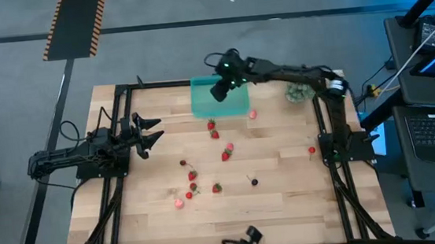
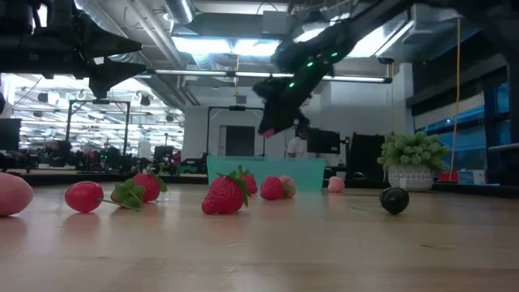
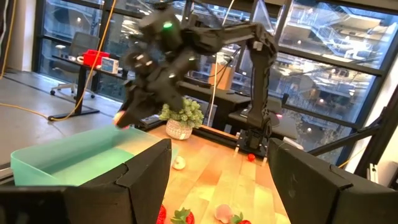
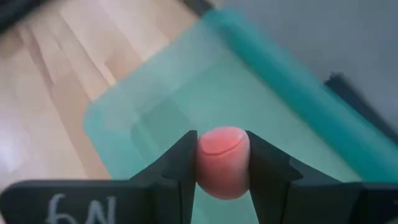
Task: Pick and placing Produce into tupperware
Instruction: Put the pink peach into the green container
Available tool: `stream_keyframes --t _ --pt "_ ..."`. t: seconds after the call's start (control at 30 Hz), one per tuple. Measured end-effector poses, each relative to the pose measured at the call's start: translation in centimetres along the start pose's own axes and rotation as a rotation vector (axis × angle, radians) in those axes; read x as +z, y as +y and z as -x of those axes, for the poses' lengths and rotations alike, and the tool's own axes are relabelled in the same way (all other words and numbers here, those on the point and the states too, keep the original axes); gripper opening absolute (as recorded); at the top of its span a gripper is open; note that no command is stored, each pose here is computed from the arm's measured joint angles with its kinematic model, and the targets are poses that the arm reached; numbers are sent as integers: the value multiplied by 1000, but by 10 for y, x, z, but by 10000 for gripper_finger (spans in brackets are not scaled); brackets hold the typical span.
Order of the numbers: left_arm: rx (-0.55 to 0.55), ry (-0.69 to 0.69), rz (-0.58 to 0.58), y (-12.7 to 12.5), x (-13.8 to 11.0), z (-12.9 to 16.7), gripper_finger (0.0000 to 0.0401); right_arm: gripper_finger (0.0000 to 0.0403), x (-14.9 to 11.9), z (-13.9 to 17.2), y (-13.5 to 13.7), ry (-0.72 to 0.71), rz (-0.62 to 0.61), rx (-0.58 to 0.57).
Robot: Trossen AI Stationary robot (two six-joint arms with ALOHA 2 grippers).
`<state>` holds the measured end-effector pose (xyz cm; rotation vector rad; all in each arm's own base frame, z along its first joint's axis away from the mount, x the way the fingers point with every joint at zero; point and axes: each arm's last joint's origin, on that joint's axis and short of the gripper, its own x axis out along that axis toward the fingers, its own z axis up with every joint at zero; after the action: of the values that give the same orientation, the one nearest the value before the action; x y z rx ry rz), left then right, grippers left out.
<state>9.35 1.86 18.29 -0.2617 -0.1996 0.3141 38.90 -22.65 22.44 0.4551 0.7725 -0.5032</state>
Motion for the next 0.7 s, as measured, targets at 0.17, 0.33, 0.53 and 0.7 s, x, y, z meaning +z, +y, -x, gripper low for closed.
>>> stream_keyframes --t 0.17,0.33,0.53,0.7 --pt "0 0 0 0 0 0 257 114 15 -31 2 101 -14 24" --pt "0 0 0 0 0 0 257 116 21 -54 1 180 -73 6" --pt "0 0 0 0 0 0 257 117 33 -74 3 198 -127 56" --pt "0 0 0 0 0 0 257 117 36 -90 3 236 -138 64"
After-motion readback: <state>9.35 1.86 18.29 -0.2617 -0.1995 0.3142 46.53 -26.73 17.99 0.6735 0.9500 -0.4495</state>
